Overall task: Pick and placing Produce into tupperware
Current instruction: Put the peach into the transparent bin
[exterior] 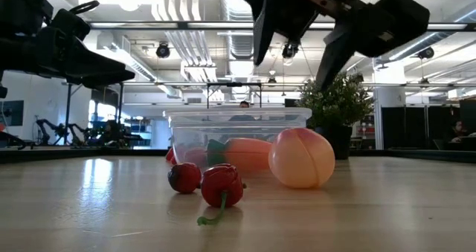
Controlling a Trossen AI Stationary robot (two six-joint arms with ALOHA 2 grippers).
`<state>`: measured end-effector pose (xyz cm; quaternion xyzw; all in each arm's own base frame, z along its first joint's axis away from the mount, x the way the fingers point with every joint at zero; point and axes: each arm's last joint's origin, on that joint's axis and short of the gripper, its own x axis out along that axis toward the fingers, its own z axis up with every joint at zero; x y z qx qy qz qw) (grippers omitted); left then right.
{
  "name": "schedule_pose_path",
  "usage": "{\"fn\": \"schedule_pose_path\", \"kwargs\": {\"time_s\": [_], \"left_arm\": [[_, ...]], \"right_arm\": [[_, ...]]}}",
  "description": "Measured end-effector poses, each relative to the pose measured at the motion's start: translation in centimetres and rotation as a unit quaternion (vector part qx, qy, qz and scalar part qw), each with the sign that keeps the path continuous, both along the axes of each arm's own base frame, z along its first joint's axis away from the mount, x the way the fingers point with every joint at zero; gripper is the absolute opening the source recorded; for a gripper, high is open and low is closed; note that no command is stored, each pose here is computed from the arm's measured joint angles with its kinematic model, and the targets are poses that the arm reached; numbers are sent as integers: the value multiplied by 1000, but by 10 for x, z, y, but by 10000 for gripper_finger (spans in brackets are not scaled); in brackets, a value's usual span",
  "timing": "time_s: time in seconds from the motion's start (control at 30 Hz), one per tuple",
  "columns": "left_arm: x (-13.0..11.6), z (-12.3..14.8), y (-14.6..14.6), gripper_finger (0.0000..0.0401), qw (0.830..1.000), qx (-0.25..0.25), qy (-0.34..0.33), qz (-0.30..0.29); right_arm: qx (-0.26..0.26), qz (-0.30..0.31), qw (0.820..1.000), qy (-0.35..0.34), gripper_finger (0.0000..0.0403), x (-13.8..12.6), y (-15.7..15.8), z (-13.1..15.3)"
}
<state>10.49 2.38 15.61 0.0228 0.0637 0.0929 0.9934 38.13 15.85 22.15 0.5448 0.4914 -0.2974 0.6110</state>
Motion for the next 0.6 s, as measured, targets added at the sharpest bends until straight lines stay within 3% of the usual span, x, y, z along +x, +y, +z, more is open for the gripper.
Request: {"fn": "schedule_pose_path", "kwargs": {"time_s": [0.17,0.4,0.6], "left_arm": [[0,0,0,283,1000,0,0,0],[0,0,0,283,1000,0,-1,0],[0,0,0,283,1000,0,0,0]], "right_arm": [[-22,4,1000,18,247,9,3,-10],[-54,-10,993,102,257,9,13,-32],[-82,-22,994,65,297,20,23,-25]]}}
